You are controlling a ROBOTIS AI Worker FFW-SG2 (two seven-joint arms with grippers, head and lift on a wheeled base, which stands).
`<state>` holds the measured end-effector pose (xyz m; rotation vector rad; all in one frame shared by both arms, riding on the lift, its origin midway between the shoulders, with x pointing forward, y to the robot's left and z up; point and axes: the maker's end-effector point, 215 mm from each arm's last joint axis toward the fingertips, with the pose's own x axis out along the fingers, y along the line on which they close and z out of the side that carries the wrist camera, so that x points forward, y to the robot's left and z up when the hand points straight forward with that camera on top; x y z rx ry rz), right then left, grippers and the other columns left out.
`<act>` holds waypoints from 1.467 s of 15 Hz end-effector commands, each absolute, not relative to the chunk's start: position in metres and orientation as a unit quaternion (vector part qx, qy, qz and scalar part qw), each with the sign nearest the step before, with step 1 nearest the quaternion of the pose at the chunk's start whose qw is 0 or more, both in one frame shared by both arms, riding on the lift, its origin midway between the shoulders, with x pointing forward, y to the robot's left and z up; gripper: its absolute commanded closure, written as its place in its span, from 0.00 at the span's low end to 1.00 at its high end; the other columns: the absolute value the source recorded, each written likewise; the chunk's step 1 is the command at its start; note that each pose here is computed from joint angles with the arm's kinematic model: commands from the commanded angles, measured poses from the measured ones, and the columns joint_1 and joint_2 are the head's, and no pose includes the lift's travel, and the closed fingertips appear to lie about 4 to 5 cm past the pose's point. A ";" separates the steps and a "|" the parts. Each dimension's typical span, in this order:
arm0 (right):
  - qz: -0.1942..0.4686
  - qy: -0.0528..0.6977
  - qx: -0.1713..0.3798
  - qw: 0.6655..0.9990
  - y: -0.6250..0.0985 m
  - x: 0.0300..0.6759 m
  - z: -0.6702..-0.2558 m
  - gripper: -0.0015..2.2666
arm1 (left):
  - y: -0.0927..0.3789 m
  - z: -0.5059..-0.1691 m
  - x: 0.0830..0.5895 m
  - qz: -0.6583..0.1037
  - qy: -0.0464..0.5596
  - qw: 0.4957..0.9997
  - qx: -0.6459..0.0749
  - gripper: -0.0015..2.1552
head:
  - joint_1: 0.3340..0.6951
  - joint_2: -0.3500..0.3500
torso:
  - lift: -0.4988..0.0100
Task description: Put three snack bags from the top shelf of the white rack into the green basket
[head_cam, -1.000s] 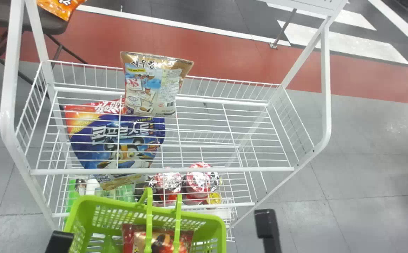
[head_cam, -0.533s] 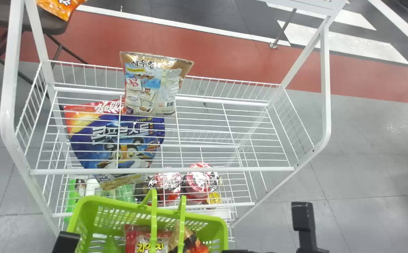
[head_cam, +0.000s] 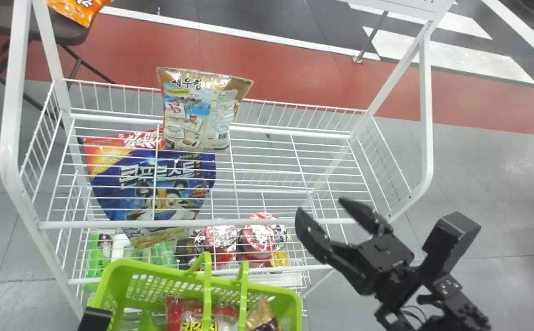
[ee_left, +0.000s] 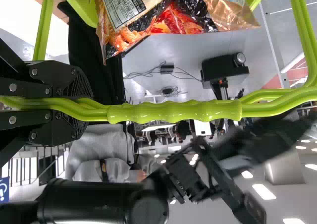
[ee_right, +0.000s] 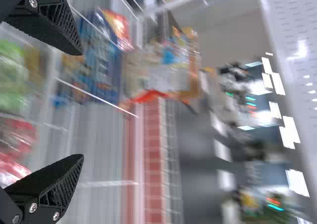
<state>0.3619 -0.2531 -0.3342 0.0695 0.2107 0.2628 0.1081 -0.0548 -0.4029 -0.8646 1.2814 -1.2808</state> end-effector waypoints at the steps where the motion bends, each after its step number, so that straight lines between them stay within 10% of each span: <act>1: 0.120 0.016 0.007 0.993 -0.226 0.370 -0.304 0.04 | -0.056 -0.403 0.105 -0.539 0.541 0.534 -0.363 0.98 | 1.00 0.00 | 0.98; 22: 0.101 -0.001 0.023 0.995 -0.212 0.363 -0.312 0.04 | -0.054 -0.400 0.100 -0.541 0.542 0.530 -0.364 0.98 | 1.00 0.00 | 0.98</act>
